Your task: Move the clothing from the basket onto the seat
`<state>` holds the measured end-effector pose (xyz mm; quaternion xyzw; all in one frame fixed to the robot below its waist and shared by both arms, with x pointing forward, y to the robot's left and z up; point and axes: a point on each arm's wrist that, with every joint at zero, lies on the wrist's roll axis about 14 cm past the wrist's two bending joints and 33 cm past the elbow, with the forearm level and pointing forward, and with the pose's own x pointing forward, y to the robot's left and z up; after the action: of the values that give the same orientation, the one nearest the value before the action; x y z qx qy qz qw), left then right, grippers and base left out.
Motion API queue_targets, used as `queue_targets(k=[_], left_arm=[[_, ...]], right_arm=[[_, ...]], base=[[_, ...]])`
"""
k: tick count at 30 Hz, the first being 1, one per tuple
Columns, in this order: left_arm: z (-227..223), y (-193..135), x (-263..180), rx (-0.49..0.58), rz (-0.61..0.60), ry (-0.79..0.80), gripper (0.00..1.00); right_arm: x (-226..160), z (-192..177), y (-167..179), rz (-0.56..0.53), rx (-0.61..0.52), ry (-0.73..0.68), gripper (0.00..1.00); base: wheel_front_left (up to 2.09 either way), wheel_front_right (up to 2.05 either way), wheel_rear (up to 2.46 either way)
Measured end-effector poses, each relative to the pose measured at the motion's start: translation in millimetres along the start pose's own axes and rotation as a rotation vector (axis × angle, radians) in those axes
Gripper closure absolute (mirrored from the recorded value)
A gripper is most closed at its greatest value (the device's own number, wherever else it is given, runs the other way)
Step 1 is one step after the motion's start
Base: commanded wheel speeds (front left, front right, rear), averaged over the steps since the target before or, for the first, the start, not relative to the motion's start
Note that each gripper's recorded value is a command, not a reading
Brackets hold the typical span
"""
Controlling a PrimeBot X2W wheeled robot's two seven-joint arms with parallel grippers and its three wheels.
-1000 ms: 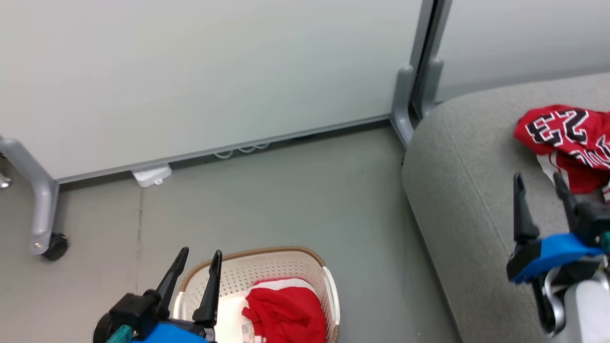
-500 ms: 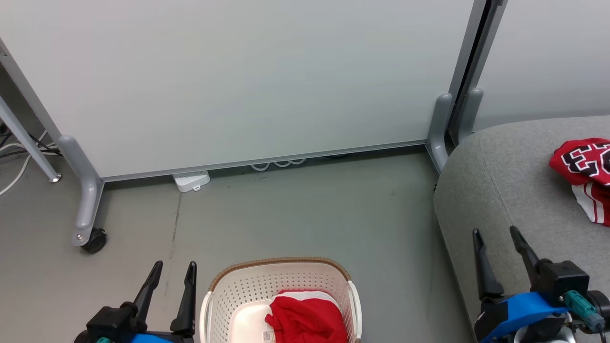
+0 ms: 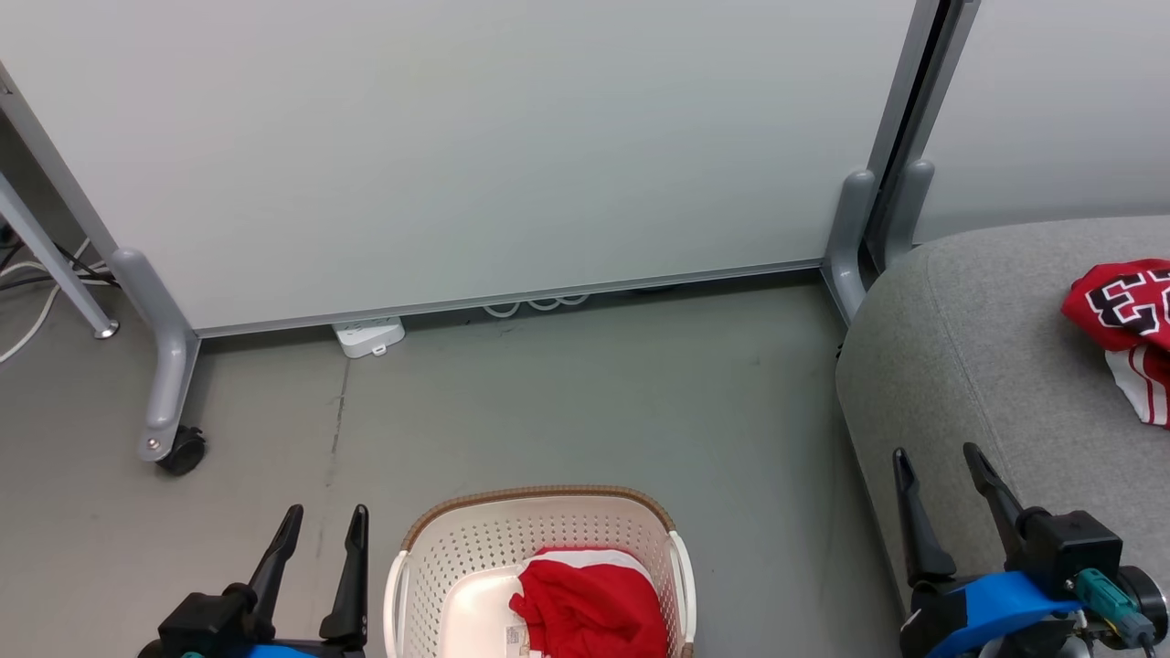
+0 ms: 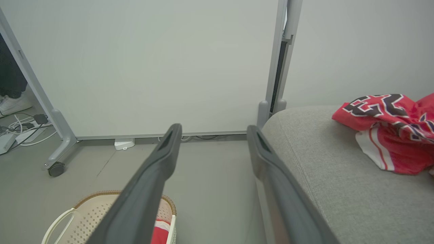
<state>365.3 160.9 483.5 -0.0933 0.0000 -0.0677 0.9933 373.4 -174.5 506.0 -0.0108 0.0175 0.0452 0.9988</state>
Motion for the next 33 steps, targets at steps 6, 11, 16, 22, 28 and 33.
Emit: queue_targets(k=[6, 11, 16, 22, 28, 33], left_arm=[[-6, 0, 1, -0.005, 0.001, 0.018, 0.0], [-10, 0, 5, -0.006, 0.0, 0.029, 0.0], [-19, -4, 15, -0.003, -0.023, 0.057, 0.0], [-44, -16, 46, -0.002, -0.083, 0.126, 0.0], [-91, -35, 77, -0.011, -0.163, 0.241, 0.0], [-140, -58, 97, -0.027, -0.255, 0.353, 0.0]], right_arm=[[3, -5, 3, 0.01, 0.007, 0.019, 0.0], [7, -7, 5, 0.017, 0.01, 0.022, 0.0], [18, -3, 6, 0.022, 0.011, 0.009, 0.0], [53, 6, 7, 0.033, 0.012, -0.034, 0.0], [85, -3, 4, 0.034, -0.002, -0.038, 0.0], [106, -24, -3, 0.023, -0.004, -0.013, 0.0]], base=[[0.0, 0.0, 0.0], [0.0, 0.0, 0.0], [0.0, 0.0, 0.0], [0.0, 0.0, 0.0], [0.0, 0.0, 0.0], [0.0, 0.0, 0.0]])
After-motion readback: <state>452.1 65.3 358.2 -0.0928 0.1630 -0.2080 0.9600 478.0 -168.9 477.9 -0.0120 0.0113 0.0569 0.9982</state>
